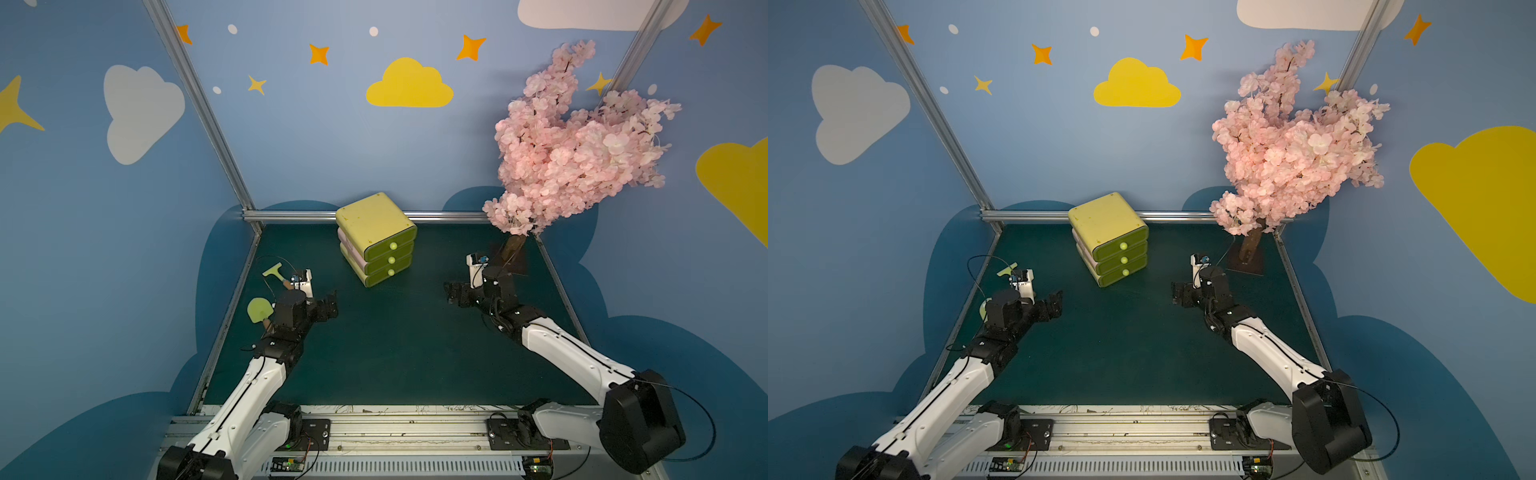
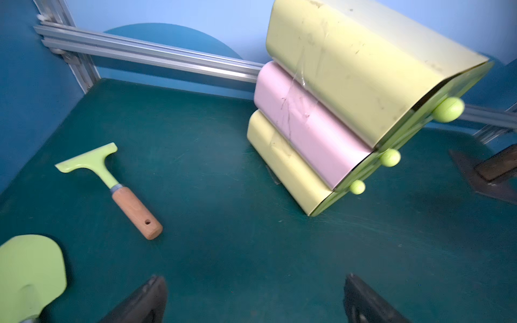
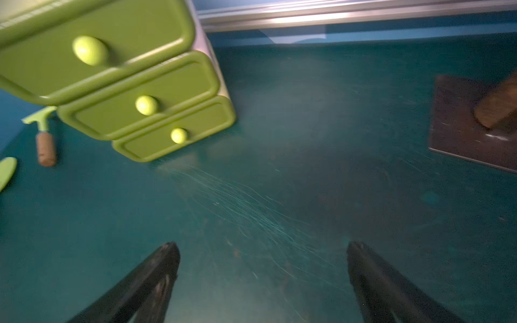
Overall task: Place the wired earphones into the drawer by color
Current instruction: Reset both arms
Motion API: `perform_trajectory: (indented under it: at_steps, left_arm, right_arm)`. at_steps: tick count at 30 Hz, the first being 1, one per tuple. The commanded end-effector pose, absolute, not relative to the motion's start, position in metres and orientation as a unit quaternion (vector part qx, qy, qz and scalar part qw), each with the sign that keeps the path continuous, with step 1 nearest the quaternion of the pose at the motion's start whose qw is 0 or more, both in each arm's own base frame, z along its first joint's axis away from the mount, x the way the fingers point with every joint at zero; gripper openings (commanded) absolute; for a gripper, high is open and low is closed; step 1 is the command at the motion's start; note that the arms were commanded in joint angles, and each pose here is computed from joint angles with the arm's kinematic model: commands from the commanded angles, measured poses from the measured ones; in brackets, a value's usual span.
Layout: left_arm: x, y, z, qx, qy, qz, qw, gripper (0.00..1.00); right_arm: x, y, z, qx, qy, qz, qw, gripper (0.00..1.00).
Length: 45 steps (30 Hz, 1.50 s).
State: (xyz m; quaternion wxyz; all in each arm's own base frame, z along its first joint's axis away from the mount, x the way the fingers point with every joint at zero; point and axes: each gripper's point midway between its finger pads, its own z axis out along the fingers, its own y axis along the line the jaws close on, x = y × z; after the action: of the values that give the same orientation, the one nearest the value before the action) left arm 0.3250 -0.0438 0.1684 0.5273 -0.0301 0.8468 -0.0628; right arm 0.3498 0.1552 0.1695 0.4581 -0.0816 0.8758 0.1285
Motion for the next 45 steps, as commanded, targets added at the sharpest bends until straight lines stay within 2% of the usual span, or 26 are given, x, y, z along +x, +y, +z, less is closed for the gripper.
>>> perform_trajectory:
  at_steps: [1, 4, 11, 23, 28, 30, 40, 45]
  left_arm:
    - [0.332, -0.029, 0.176, -0.002, 0.829, 0.006, 0.56, 1.0]
    - [0.331, -0.022, 0.168, 0.011, 0.823, 0.031, 0.567, 1.0]
    - [0.336, -0.013, 0.149, 0.027, 0.819, 0.025, 0.573, 1.0]
    - [0.384, -0.001, 0.11, 0.0, 0.829, -0.031, 0.558, 1.0]
    - [0.395, -0.001, 0.084, -0.001, 0.839, -0.033, 0.544, 1.0]
    - [0.394, -0.002, 0.084, 0.001, 0.826, -0.035, 0.562, 1.0]
    - [0.394, -0.002, 0.083, 0.006, 0.836, -0.033, 0.548, 1.0]
    - [0.394, -0.002, 0.083, 0.006, 0.836, -0.033, 0.548, 1.0]
  right_arm:
    - [0.336, 0.116, 0.151, -0.057, 0.897, 0.064, 0.433, 0.99]
    - [0.336, 0.1, 0.151, -0.03, 0.893, 0.055, 0.446, 0.98]
    - [0.338, 0.086, 0.145, -0.008, 0.872, 0.069, 0.484, 0.99]
    - [0.361, 0.054, 0.151, 0.038, 0.853, 0.031, 0.519, 0.99]
    - [0.373, 0.049, 0.154, 0.015, 0.847, 0.012, 0.531, 0.98]
    - [0.376, 0.046, 0.155, 0.003, 0.842, -0.003, 0.539, 0.98]
    - [0.393, 0.024, 0.15, 0.009, 0.839, -0.022, 0.544, 0.99]
    - [0.384, 0.02, 0.146, -0.001, 0.843, -0.031, 0.536, 0.99]
